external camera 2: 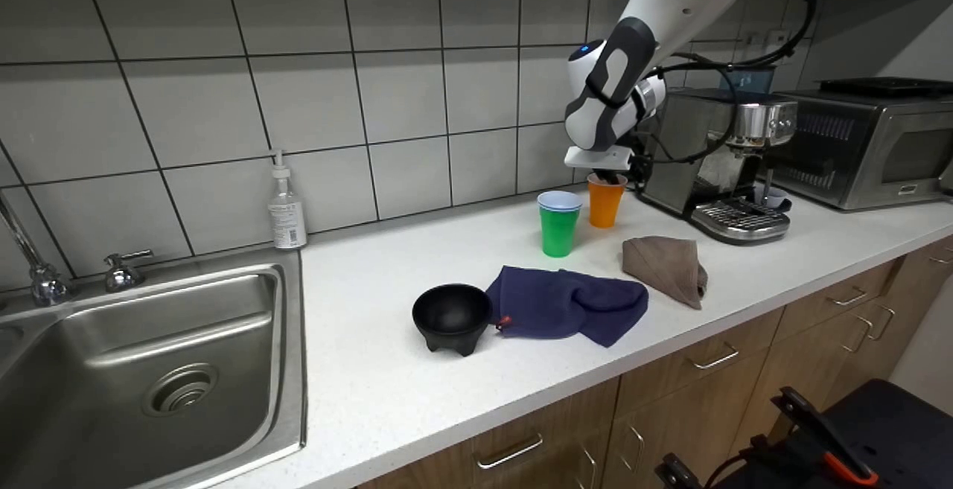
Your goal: Stack up the plastic cups
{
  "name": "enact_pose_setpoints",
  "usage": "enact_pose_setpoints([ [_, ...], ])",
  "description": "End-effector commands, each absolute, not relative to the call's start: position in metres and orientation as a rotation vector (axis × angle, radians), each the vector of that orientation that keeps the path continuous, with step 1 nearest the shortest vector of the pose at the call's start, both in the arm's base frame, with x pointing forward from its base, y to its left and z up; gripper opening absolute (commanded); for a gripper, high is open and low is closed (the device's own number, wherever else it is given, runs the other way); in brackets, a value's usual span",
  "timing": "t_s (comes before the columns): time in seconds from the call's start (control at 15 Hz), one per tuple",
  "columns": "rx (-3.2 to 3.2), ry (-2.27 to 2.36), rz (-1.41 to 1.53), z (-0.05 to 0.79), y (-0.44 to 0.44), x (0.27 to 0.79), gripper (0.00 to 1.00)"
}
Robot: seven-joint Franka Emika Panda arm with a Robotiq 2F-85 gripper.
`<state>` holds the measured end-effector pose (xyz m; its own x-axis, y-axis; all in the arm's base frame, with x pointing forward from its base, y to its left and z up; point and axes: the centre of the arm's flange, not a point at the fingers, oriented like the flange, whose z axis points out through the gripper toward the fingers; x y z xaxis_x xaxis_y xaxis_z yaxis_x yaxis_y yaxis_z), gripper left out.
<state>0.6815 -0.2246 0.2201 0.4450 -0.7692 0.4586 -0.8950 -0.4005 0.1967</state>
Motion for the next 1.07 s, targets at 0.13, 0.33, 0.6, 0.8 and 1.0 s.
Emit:
enact_pose_setpoints([
  [0.13, 2.261, -1.438, 0.403, 0.223, -0.229, 0.693, 0.1],
  [0.33, 2.262, -1.435, 0.408, 0.224, -0.229, 0.694, 0.0],
  [0.6, 2.268, -1.437, 0.439, 0.235, -0.228, 0.694, 0.01],
  [0.8, 2.276, -1.44, 0.452, 0.242, -0.227, 0.687, 0.01],
  [1.0, 2.273, -1.437, 0.484, 0.249, -0.225, 0.677, 0.01],
])
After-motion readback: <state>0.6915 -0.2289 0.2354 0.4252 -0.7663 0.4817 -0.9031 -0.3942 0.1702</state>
